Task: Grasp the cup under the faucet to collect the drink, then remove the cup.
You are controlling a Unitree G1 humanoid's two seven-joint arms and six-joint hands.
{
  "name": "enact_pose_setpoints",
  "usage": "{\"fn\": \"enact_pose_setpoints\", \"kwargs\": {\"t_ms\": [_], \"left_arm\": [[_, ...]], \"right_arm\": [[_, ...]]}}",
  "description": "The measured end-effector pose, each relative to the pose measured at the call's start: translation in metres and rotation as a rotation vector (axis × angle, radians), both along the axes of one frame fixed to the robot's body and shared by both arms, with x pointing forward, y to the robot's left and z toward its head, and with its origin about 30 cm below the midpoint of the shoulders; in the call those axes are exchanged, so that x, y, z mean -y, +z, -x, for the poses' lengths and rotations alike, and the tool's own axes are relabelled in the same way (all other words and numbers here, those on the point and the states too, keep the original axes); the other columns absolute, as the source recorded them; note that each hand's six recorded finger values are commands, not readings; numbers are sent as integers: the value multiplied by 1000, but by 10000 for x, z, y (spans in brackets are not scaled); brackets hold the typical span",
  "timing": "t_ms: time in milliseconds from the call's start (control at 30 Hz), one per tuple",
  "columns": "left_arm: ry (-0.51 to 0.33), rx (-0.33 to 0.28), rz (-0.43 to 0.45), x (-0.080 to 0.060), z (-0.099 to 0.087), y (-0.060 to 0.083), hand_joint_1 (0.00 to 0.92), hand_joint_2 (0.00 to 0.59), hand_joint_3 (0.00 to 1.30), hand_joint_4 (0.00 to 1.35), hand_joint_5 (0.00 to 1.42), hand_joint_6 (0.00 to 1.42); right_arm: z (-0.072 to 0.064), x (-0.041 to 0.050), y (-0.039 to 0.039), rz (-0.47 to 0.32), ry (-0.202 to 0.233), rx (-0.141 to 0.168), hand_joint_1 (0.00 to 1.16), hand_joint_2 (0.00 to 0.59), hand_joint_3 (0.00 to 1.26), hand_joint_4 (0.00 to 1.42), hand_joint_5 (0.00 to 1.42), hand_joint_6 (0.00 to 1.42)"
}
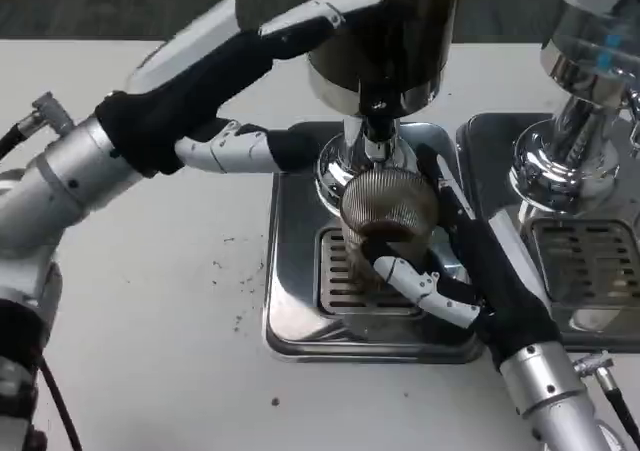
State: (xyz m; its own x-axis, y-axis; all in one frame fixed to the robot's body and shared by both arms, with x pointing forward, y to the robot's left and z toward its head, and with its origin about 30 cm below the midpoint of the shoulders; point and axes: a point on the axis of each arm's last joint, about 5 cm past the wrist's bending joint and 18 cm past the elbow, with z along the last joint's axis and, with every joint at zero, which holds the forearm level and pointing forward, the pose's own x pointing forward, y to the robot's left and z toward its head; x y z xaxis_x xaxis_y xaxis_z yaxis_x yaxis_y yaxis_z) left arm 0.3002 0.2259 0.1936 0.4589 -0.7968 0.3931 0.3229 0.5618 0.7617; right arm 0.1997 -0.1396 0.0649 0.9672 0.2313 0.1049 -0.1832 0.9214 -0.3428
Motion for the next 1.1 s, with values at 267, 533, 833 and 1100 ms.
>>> {"fn": "enact_pose_setpoints", "kwargs": {"t_ms": [267,533,833,1100], "left_arm": [[38,-27,90,-143,83,-49,0,87,185,88,78,40],[98,-80,155,-291,184,-152,0,89,201,107,94,54],[144,-157,177,-382,283,-303,0,93,229,129,104,58],[175,-195,186,-440,355,-395,0,98,252,143,115,58]], "right_arm": [[3,5,-15,-5,-2,-6,594,235,0,0,0,68],[9,15,-41,-13,3,-8,589,233,0,0,0,65],[-1,12,-52,-2,7,-10,619,221,0,0,0,63],[-15,0,-83,14,3,-22,650,214,0,0,0,65]]}}
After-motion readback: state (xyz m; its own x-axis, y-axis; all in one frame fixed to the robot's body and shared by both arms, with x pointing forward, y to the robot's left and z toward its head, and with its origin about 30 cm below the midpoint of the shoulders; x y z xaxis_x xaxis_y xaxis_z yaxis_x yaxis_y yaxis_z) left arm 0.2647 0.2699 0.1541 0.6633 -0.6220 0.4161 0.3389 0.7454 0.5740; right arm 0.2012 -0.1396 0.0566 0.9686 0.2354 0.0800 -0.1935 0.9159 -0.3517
